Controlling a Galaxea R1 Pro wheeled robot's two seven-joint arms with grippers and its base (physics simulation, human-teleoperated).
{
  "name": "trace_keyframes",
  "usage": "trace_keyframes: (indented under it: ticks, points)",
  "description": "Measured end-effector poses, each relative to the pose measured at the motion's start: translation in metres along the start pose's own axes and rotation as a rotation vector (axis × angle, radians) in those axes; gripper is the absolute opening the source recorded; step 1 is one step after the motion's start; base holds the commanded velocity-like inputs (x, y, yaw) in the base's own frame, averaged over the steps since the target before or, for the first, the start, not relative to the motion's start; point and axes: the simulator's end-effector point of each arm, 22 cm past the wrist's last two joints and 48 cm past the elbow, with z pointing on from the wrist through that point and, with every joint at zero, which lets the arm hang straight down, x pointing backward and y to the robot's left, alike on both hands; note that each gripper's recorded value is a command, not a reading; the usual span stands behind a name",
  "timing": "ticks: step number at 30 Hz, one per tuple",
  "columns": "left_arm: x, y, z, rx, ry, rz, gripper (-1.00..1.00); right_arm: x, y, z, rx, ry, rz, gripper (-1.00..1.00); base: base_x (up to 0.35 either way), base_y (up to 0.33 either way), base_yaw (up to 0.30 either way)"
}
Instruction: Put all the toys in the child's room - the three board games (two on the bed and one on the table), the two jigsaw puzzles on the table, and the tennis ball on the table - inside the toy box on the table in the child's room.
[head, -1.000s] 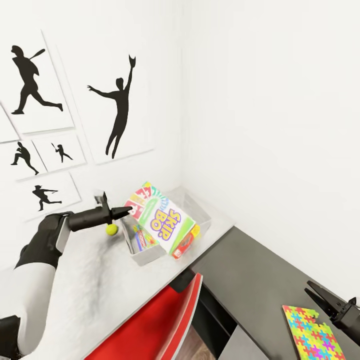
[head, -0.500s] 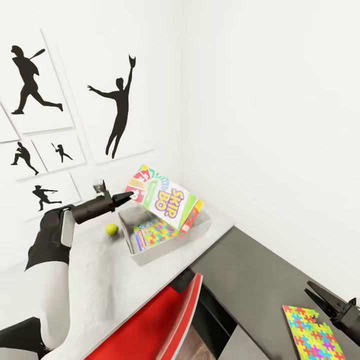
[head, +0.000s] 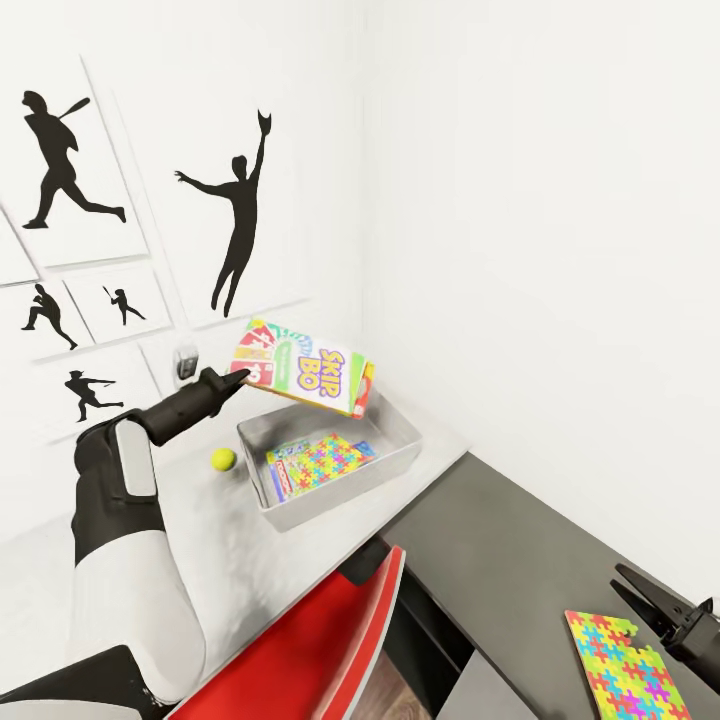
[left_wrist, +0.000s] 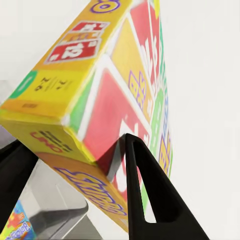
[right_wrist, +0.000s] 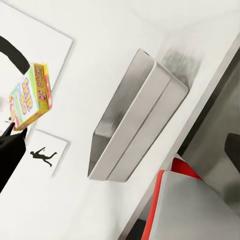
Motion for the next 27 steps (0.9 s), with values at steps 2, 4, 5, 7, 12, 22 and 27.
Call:
trace_keyframes:
  ticks: [2,4,5,7,12,22,27]
  points:
    - [-0.001,0.003,0.003,-0.022,-0.008,-0.022,-1.0,0.0,0.0,0.0,0.0,0.0,0.0,1.0,0.0,0.0,0.0]
    - [0.001,0.002,0.009,-0.043,-0.006,-0.036,-1.0,0.0,0.0,0.0,0.0,0.0,0.0,1.0,0.0,0.0,0.0]
    - [0.003,0.0,0.013,-0.053,-0.001,-0.043,-1.0,0.001,0.0,0.0,0.0,0.001,0.0,1.0,0.0,0.0,0.0]
    - [0.007,-0.003,0.02,-0.068,0.01,-0.059,-1.0,0.001,0.0,0.0,0.0,0.001,0.0,1.0,0.0,0.0,0.0]
    - [0.028,-0.013,0.039,-0.129,0.059,-0.186,-1.0,0.0,0.0,0.0,0.001,0.001,0.0,1.0,0.0,0.0,0.0]
    - [0.103,-0.036,0.061,-0.297,0.233,-0.587,-1.0,0.0,0.0,0.0,-0.001,0.0,0.0,1.0,0.0,0.0,0.0]
    - [0.115,-0.028,0.058,-0.328,0.245,-0.655,-1.0,0.0,0.0,0.0,-0.001,0.0,0.0,1.0,0.0,0.0,0.0]
